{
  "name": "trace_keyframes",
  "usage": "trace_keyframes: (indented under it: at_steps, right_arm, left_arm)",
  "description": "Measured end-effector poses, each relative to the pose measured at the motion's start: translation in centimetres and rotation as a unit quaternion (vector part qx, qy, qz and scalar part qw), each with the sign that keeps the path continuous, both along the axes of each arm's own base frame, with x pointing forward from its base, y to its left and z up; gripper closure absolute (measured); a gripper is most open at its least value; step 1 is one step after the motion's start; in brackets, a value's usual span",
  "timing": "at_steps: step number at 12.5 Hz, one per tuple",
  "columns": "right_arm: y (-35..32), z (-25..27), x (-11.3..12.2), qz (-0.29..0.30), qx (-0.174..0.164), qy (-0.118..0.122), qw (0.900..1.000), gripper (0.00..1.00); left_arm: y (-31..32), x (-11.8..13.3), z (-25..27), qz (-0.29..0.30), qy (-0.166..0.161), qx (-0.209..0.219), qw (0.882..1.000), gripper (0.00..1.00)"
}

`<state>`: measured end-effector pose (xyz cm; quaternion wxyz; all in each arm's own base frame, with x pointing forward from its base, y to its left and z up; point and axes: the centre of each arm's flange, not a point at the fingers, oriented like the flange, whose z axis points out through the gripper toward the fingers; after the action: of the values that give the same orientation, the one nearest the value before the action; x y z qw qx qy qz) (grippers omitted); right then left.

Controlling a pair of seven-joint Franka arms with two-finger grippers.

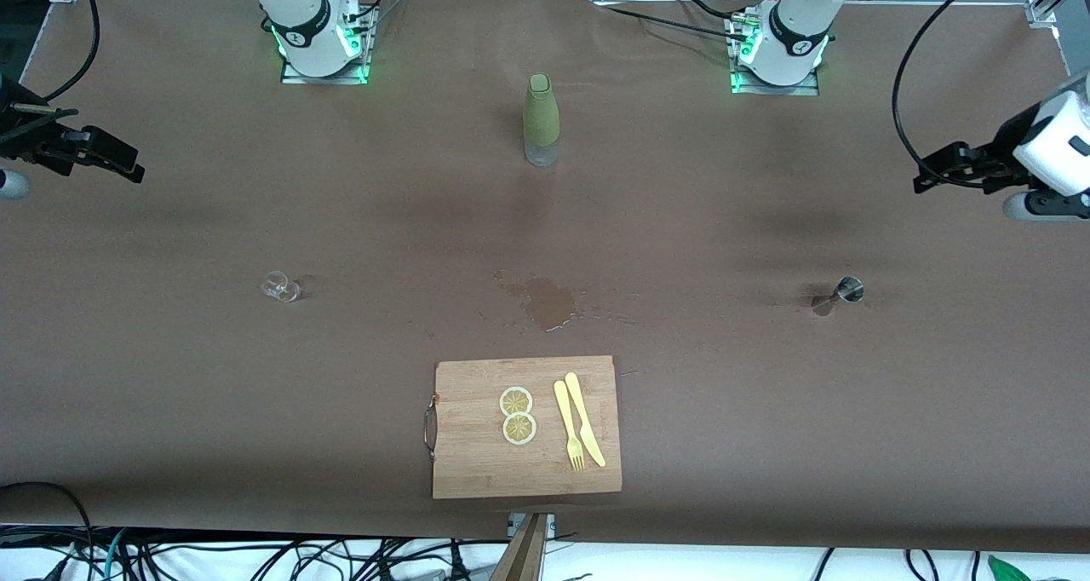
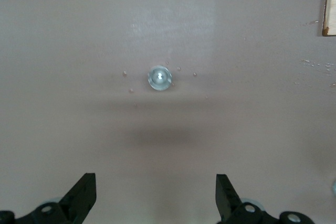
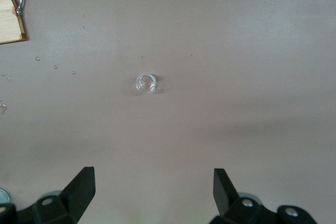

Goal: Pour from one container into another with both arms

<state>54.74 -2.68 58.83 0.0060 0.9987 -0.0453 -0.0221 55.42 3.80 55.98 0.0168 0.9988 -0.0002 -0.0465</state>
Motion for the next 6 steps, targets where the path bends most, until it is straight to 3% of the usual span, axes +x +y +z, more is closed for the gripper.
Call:
trace_keyframes:
  at_steps: [6]
  right_arm:
    - [0.0, 0.0, 0.0, 0.000, 0.000, 0.000, 1.000, 0.00]
  left_arm:
    - [5.6, 1.4, -2.8, -0.037, -0.010, -0.012, 0.999, 0.00]
